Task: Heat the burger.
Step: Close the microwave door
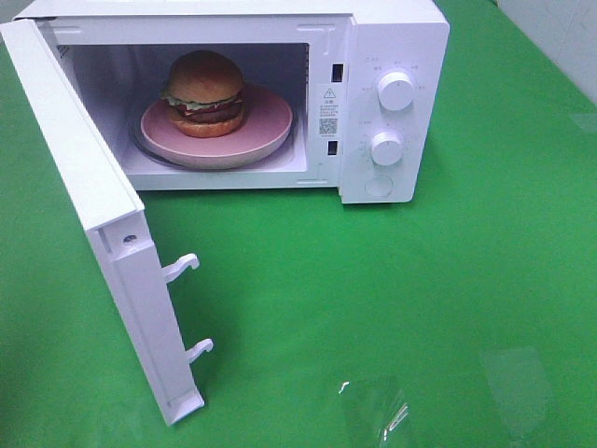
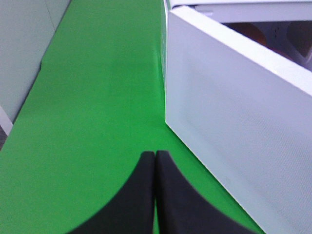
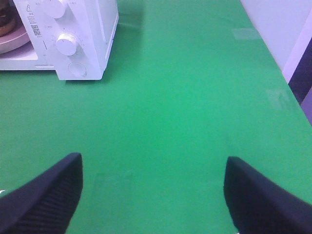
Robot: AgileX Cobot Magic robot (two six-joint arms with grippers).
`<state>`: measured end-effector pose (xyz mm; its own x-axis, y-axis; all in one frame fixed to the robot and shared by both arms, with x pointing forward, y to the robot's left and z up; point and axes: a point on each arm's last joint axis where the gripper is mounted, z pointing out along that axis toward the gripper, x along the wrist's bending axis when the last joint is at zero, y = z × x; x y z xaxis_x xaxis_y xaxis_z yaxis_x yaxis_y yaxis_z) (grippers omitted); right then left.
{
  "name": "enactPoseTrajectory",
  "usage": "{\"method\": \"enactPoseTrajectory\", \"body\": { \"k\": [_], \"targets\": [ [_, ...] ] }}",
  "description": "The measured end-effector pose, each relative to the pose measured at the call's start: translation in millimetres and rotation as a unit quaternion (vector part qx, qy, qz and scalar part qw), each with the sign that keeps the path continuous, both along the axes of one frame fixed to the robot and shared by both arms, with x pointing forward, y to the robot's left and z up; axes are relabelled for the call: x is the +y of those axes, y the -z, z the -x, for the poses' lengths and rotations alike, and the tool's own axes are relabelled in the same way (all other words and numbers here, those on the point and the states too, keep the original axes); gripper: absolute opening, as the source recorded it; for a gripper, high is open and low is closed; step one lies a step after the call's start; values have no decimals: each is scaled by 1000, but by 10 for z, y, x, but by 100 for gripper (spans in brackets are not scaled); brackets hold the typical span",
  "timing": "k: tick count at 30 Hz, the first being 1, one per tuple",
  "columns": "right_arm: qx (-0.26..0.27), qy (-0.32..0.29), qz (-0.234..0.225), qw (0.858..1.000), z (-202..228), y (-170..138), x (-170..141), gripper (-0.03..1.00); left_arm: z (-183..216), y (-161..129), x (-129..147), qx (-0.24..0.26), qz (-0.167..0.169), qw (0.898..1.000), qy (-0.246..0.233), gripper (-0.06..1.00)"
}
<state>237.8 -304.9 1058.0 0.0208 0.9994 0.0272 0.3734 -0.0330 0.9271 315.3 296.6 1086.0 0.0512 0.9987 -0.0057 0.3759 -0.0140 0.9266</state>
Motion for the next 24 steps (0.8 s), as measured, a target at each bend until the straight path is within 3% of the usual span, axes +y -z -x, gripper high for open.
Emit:
{"method": "enactPoseTrajectory", "body": {
  "k": [12, 24],
  "targets": [
    [0, 0, 0, 1000, 0, 0, 0, 76, -388, 298, 84, -125, 0, 991, -41, 0],
    [0, 0, 0, 1000, 0, 0, 0, 76, -651, 737, 129, -141, -27, 988, -54, 0]
  ]
}}
